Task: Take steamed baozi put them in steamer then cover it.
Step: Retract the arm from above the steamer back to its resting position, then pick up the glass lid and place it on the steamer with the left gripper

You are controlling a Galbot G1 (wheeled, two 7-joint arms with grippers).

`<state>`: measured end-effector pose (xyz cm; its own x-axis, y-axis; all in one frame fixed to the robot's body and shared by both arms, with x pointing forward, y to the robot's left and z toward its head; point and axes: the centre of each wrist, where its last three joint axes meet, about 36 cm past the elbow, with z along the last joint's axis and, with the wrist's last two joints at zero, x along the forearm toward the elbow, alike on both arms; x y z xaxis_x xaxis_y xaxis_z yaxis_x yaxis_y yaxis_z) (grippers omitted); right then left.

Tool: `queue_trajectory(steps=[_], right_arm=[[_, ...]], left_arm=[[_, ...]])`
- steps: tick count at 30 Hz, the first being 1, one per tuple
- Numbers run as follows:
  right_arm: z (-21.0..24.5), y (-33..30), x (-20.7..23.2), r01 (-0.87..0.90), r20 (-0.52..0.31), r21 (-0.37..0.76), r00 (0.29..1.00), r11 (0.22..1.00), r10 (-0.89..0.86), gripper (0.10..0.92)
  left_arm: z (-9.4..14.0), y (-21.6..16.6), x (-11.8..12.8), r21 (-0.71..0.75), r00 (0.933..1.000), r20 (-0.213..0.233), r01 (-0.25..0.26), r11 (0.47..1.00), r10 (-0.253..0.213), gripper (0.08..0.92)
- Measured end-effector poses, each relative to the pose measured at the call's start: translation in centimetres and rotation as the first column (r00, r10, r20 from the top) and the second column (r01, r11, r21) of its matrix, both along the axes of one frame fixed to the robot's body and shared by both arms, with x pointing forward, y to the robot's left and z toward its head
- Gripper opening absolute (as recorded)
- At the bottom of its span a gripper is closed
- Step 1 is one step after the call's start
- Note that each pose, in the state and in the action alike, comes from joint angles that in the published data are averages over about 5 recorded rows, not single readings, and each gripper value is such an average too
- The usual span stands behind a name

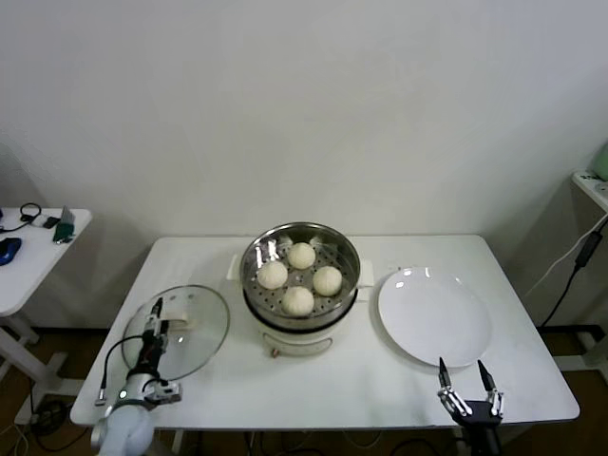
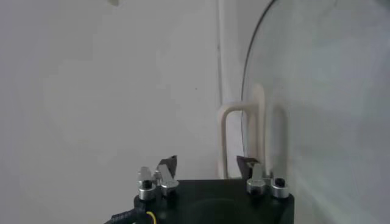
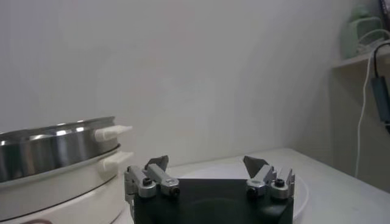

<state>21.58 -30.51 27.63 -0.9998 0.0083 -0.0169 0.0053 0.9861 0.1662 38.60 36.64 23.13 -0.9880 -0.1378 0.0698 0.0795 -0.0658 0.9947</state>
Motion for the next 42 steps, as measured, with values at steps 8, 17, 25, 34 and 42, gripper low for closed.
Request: queue_trajectory(steps=[8, 17, 25, 34, 42], right_arm=[[-0.1, 0.0, 0.0, 0.005, 0.001, 0.004, 1.0, 1.0, -0.005, 0.823], [-0.1, -0.1, 0.2, 0.01, 0.005, 0.003, 1.0, 1.0, -0.01, 0.823], [0.1, -0.4, 0.5, 0.016, 0.008, -0.007, 1.0, 1.0, -0.016, 0.823], [0.1, -0.7, 0.7, 0.015, -0.006, -0.033, 1.0, 0.999, -0.016, 0.823], [-0.2, -0.5, 0.9, 0.013, -0.019, -0.046, 1.0, 0.999, -0.014, 0.823]], left_arm=[[-0.2, 0.0, 0.1, 0.008, 1.0, -0.006, 0.005, 1.0, -0.005, 0.377], [0.2, 0.0, -0.1, -0.005, 1.0, -0.001, 0.004, 1.0, -0.004, 0.15], [2.4, 0.0, -0.4, -0.045, 0.9993, 0.035, -0.009, 0.999, 0.011, 0.143], [8.1, 1.2, -0.4, -0.083, 0.9928, 0.118, -0.011, 0.996, 0.021, 0.143], [15.5, 0.8, 0.8, -0.132, 0.9837, 0.174, -0.023, 0.991, 0.046, 0.143]])
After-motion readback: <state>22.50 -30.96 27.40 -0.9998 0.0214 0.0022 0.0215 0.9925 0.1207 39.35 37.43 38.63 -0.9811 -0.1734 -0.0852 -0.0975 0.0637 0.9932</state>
